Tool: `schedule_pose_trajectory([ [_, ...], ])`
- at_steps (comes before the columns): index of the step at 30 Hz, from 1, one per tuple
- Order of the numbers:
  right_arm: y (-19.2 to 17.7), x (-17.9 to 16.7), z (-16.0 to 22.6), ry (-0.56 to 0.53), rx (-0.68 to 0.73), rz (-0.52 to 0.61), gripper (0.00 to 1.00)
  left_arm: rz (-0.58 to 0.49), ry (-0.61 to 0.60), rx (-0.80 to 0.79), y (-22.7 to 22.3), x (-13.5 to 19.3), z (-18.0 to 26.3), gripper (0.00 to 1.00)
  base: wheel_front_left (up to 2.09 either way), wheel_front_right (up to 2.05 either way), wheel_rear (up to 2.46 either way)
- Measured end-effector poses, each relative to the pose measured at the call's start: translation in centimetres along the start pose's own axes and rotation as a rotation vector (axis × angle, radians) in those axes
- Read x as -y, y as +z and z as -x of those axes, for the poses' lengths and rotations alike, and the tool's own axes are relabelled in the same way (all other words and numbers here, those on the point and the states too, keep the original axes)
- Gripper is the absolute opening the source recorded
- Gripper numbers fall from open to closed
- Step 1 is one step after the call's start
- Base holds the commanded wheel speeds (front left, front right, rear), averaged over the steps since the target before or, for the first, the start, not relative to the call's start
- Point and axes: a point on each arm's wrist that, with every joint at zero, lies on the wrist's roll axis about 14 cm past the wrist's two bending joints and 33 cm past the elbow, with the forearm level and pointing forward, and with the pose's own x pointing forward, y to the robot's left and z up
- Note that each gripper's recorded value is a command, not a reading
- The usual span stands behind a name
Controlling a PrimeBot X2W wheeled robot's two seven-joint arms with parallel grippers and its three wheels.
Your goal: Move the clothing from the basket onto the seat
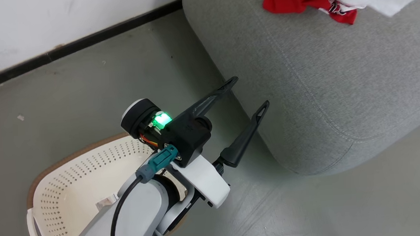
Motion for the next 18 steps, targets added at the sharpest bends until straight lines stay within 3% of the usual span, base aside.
schedule_pose_trajectory([
  [10, -2.1, 1.4, -5.2, -0.003, -0.043, 0.142, 0.0, 0.043, 0.086, -0.024, -1.6, -3.8, 1.6, 1.0, 0.0, 0.0, 0.0],
  [18, -13.9, -0.5, -2.9, -0.027, -0.317, 0.068, 0.0, 0.045, 0.121, -0.027, -2.4, -6.3, 2.3, 1.0, 0.0, 0.0, 0.0],
])
